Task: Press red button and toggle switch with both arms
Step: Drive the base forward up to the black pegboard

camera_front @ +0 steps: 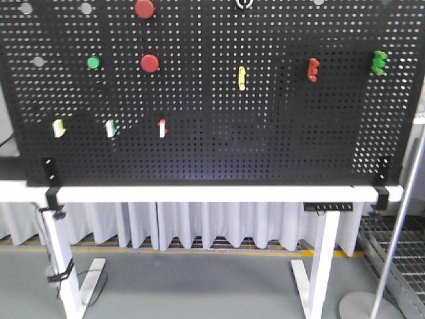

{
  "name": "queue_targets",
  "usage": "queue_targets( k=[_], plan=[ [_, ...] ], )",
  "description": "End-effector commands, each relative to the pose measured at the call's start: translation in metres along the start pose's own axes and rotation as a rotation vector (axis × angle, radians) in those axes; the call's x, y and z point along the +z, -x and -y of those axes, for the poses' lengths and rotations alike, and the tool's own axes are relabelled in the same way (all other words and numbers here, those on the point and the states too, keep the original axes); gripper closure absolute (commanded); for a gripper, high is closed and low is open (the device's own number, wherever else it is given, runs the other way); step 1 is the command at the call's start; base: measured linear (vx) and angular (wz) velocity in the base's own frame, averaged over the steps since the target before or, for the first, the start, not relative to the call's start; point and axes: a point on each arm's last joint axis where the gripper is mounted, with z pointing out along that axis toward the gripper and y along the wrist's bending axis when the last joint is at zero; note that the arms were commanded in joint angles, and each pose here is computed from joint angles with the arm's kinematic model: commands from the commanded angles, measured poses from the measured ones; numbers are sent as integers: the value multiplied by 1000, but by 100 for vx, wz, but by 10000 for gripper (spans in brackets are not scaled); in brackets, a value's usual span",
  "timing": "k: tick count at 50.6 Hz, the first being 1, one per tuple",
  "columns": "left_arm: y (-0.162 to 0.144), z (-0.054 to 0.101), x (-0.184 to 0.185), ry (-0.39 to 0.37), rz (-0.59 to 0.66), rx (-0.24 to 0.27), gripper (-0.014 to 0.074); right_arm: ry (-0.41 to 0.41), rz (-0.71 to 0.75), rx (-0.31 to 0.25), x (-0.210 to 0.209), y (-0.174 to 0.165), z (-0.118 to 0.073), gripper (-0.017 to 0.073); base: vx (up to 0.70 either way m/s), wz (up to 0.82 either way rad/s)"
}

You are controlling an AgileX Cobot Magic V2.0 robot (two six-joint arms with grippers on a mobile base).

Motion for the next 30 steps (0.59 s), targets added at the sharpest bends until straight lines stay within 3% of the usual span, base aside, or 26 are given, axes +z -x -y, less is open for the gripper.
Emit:
queue_targets(
  k=[1,30],
  plan=[
    [-3,0,0,0,63,-2,592,-3,80,-6,-1,4,0,563,45,-4],
    [-3,0,0,0,63,-2,592,-3,80,-6,-1,4,0,563,38,-2]
  ],
)
